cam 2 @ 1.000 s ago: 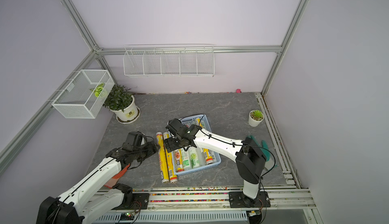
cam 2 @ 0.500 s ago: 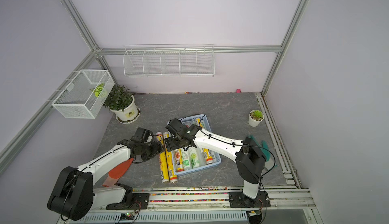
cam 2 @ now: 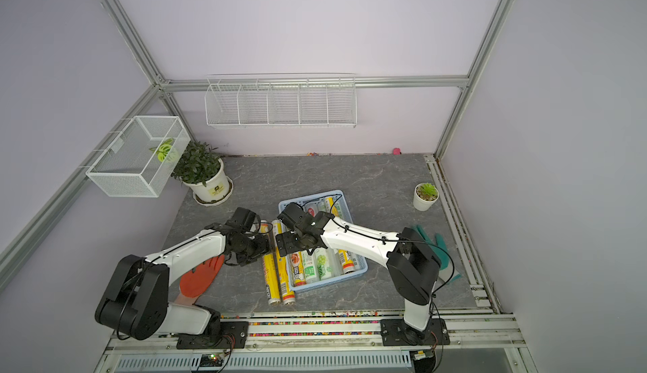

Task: Put the plastic wrap into the basket
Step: Pick up the plastic wrap from the center of the board.

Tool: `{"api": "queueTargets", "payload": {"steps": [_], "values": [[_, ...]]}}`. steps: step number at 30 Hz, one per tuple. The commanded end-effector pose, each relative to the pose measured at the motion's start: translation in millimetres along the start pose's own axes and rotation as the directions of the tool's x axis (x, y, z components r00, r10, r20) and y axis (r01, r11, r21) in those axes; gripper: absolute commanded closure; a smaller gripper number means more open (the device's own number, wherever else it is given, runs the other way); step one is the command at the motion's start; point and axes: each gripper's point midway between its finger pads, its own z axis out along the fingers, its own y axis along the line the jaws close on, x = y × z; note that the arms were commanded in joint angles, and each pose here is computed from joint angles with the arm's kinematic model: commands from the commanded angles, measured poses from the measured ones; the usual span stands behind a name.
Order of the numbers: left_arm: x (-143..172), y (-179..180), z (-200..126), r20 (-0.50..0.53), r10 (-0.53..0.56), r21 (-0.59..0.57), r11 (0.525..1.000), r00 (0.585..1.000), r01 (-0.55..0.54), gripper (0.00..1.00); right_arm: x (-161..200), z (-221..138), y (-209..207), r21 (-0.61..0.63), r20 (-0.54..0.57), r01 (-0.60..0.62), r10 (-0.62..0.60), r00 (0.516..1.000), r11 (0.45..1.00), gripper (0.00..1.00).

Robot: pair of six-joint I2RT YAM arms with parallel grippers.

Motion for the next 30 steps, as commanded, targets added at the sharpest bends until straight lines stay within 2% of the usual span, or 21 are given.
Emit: {"api": "queueTargets", "payload": {"steps": [1, 13, 17, 23, 30], "values": [[3, 19, 5, -0.009, -0.007, -0.120, 0.993, 1.000, 0.006, 0.26, -5, -4, -4, 0.004, 0.033, -0.015, 0.014, 0.999, 1.000, 0.06], [18, 24, 27, -0.069, -0.016, -0.197, 0.980, 0.998, 0.002, 0.30, -2, 1, 0, -0.031, 0.035, -0.024, 0.026, 0.999, 0.999, 0.02], [22, 31, 29, -0.073, -0.020, -0.223, 0.975, 0.997, 0.003, 0.38, -3, -2, -5, -0.009, 0.047, -0.031, 0.031, 0.998, 0.999, 0.02], [18, 34, 21, -0.054, -0.011, -0.255, 0.967, 0.998, -0.003, 0.55, -5, -8, -8, 0.006, 0.071, -0.032, 0.031, 0.997, 0.999, 0.02], [3, 22, -12, 0.042, -0.002, -0.223, 0.975, 0.999, 0.012, 0.74, -6, -13, -3, -0.036, 0.090, -0.030, 0.033, 0.995, 0.999, 0.02]]}}
